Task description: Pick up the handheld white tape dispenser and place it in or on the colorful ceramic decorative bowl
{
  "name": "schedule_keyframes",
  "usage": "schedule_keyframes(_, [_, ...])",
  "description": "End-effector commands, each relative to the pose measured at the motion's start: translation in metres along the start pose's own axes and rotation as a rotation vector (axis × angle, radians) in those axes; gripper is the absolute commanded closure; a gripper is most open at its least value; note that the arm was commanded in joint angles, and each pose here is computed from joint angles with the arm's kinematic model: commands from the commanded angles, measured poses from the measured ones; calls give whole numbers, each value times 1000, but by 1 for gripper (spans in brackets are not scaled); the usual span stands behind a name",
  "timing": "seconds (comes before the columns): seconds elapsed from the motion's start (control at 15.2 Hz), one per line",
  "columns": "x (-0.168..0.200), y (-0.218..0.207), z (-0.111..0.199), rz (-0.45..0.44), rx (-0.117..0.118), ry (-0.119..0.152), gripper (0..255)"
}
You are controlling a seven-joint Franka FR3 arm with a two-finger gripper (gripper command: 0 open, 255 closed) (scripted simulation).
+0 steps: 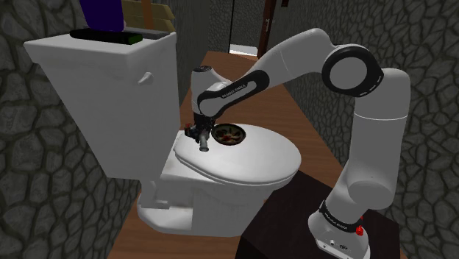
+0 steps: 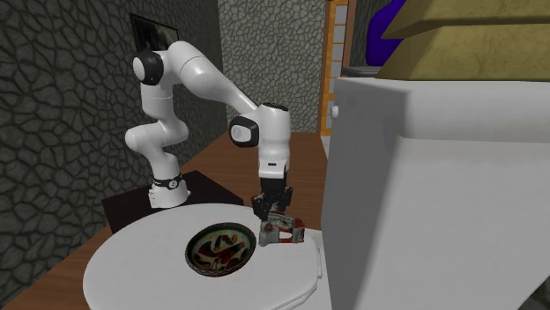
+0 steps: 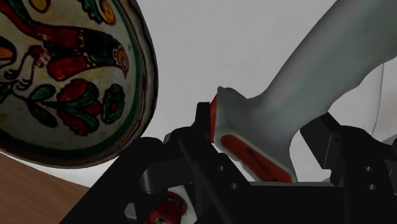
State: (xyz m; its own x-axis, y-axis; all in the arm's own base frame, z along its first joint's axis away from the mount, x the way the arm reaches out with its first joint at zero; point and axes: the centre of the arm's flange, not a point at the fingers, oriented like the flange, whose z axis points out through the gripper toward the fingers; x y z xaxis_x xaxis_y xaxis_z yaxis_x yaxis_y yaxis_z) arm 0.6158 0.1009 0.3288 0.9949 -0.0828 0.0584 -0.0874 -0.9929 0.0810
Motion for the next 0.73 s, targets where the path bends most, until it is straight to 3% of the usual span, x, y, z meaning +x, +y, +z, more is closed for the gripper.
schedule_keyframes(0.0, [1, 1, -11, 0, 0, 0, 255])
schedule_keyframes(0.66, [4, 5, -64, 0, 0, 0, 255])
